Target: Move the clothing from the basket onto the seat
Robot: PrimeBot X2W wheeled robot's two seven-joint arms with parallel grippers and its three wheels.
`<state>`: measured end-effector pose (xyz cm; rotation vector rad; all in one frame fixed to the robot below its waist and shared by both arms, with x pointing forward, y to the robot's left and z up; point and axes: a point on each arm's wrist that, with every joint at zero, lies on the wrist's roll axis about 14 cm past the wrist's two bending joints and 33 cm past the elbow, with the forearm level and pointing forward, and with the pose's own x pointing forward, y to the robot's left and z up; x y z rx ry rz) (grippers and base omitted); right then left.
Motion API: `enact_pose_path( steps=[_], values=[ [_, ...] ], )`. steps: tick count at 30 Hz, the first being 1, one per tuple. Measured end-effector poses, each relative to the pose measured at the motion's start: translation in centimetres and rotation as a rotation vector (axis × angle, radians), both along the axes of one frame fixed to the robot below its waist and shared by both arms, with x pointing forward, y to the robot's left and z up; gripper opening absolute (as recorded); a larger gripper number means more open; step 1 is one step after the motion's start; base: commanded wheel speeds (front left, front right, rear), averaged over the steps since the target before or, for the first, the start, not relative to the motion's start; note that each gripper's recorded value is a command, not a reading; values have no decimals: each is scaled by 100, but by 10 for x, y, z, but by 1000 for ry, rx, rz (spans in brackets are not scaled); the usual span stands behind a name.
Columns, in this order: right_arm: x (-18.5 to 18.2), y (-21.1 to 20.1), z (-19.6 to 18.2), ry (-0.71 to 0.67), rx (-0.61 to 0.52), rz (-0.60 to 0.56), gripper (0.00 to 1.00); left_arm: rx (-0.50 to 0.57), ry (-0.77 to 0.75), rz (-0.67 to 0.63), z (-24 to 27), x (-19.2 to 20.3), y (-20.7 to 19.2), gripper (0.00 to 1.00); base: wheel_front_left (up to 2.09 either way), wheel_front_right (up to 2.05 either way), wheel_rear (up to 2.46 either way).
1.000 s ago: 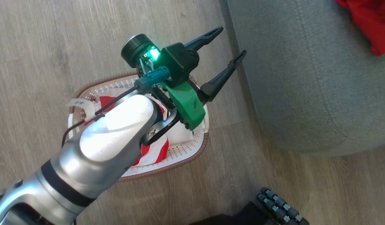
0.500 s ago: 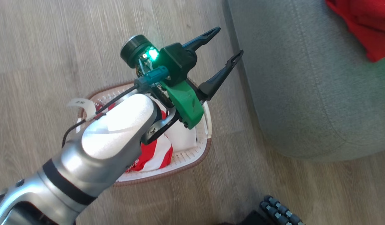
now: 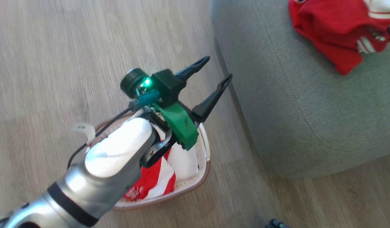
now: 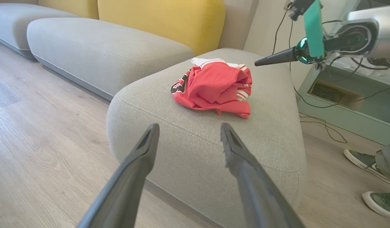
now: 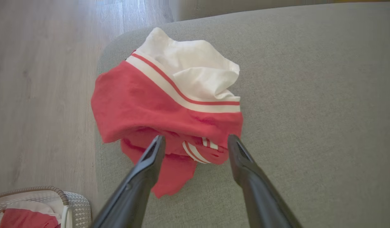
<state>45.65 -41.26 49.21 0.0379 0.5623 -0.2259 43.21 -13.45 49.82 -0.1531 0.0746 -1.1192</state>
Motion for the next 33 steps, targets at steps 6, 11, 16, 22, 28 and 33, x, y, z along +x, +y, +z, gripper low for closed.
enact_pose_path(
  steps=[6, 11, 16, 22, 28, 33],
  values=[
    [-11, 8, 46, -165, -6, 46, 100, -22, -31, 50, 22, -7, 9, 100, 0, 0, 0],
    [-17, 19, 79, -281, -19, 98, 100, -23, -52, 103, 34, -13, 23, 100, 0, 0, 0],
    [-23, 27, 116, -424, -38, 144, 100, -36, -75, 188, 49, -16, 45, 100, 0, 0, 0],
    [-22, 43, 136, -543, -23, 185, 100, -44, -79, 286, 55, -17, 75, 100, 0, 0, 0],
    [-31, 55, 134, -634, -21, 201, 100, -36, -63, 429, 52, -18, 119, 100, 0, 0, 0],
    [-35, 85, 116, -693, 46, 219, 100, -34, -54, 541, 50, -22, 156, 100, 0, 0, 0]
  ],
)
